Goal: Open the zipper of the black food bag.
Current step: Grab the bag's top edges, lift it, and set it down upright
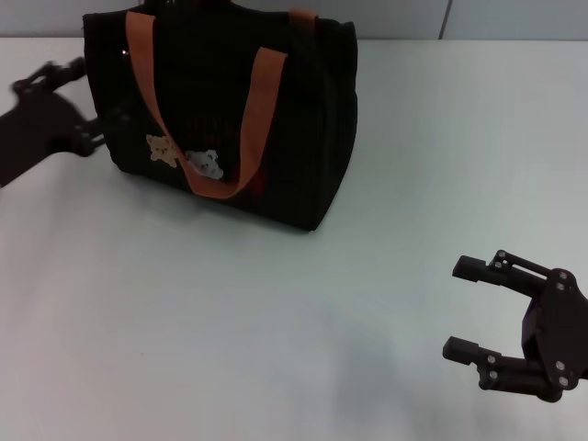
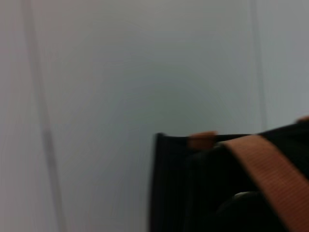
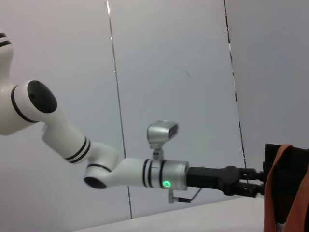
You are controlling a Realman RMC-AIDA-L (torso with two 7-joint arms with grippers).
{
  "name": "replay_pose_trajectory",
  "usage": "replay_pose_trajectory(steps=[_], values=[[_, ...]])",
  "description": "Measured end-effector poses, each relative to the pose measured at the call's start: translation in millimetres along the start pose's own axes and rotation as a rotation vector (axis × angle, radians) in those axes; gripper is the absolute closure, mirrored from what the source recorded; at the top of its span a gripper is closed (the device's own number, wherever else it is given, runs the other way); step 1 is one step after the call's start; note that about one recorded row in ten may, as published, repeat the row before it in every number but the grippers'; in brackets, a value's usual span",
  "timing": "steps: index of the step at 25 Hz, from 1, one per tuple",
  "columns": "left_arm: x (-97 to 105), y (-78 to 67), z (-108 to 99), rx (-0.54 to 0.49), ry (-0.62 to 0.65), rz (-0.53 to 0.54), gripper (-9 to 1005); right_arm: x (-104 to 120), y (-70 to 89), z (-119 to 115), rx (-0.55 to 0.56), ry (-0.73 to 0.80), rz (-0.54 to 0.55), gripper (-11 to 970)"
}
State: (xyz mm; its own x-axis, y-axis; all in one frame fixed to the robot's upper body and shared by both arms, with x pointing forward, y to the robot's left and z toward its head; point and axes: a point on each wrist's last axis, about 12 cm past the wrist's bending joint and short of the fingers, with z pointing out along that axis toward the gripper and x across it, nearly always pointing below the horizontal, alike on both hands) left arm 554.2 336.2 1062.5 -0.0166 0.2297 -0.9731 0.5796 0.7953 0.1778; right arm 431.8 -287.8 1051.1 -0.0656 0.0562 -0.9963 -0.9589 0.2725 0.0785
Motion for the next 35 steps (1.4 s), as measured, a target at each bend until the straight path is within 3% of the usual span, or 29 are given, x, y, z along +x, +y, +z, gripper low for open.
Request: replay_pose_trajectory(steps=[6,15,20,24,26,31,35], values=[[-13,-2.3,30,0.04,0.014,0.043,226,0,0.2,0,0.001,0.0,0.001,147],[-13,-2.8,39,0.006,0.032,0.045,232,0,0.0,0,0.001,0.0,0.002,146],[-10,-7.6,37,-0.006,0.013,0.068,433,0,0.1,0,0.001,0.0,0.002,146],[-7,-14.2,38,0.007,0.008,0.098,538,1,0.9,-1,0.007,-0.001,0.003,147],[-6,-29.2,39,0.038,-0.054,0.192,590,1,2.4,-1,0.016,-0.016,0.004,147],[-12,-44.6,30,0.059,-0.194,0.312,744,2,3.8,1,0.069,-0.08,0.008,147],[-22,-55.9,21,0.102,-0.33,0.376,864,0,1.0,1,0.194,-0.199,0.014,147]])
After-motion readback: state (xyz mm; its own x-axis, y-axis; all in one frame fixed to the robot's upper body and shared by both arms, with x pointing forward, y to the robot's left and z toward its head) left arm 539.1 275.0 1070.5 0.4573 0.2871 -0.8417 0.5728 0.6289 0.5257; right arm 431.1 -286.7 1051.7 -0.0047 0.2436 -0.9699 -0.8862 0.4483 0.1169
